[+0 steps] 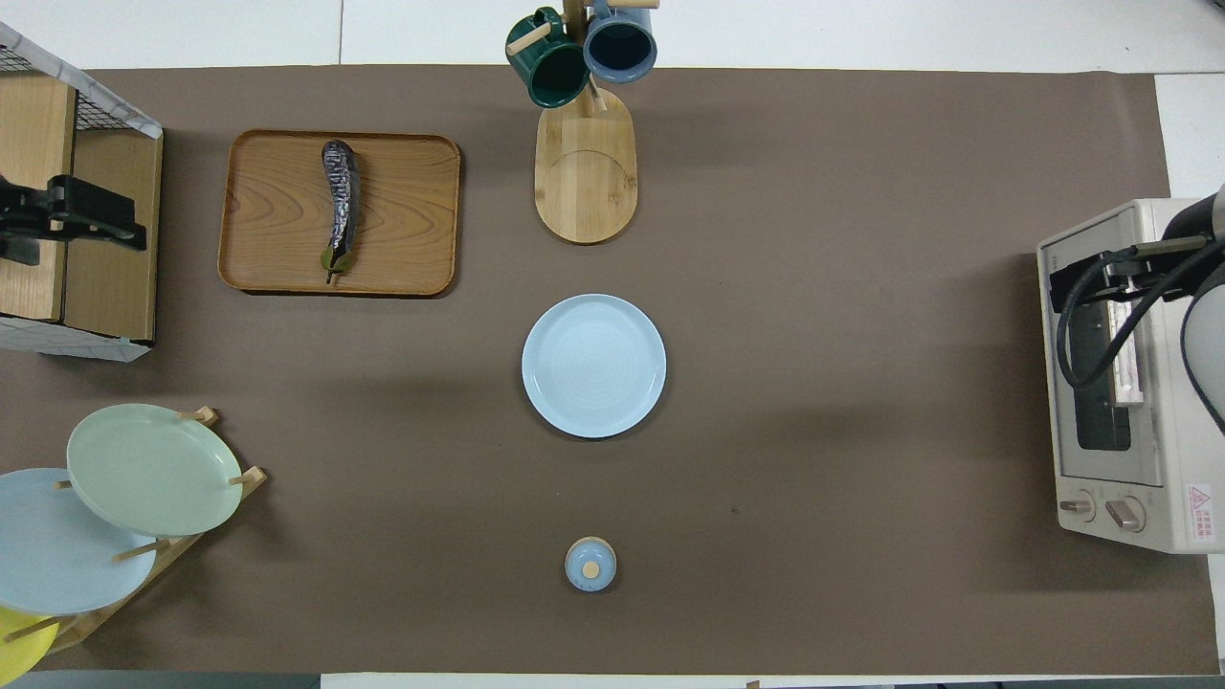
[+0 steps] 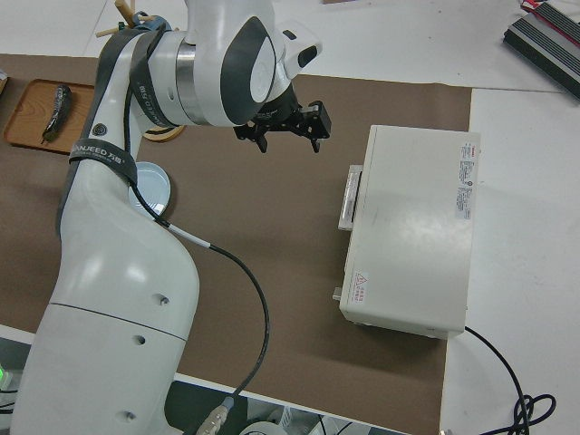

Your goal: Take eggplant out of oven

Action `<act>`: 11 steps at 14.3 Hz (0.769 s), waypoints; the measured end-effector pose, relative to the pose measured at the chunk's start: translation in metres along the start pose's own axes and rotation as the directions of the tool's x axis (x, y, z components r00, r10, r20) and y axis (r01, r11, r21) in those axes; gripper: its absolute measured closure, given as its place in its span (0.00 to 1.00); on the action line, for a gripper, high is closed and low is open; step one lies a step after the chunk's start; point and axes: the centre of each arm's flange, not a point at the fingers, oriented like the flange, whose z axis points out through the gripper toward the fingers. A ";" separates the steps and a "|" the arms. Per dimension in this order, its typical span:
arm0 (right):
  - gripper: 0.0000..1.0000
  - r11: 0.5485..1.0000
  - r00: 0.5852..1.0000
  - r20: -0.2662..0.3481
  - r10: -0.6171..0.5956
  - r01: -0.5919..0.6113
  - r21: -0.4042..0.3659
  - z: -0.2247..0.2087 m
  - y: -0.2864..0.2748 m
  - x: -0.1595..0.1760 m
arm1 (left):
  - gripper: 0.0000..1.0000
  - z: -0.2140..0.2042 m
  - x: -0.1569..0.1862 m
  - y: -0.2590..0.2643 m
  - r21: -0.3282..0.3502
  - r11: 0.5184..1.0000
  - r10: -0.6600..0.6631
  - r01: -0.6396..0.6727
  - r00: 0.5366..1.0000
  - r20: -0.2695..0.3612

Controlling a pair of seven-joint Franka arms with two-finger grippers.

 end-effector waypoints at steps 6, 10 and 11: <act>0.00 1.000 1.000 -0.012 0.000 0.000 -0.001 -0.009 0.000 -0.006 | 0.00 0.032 -0.050 0.000 -0.003 1.000 0.010 -0.010 0.998 0.056; 0.00 1.000 1.000 -0.019 0.000 0.000 0.002 -0.012 -0.001 -0.007 | 0.00 0.026 -0.044 0.004 -0.003 1.000 0.016 -0.016 0.999 0.048; 0.00 1.000 1.000 -0.019 0.001 -0.001 0.008 -0.012 -0.001 -0.007 | 0.00 0.023 -0.043 0.005 -0.003 1.000 0.017 -0.017 0.999 0.044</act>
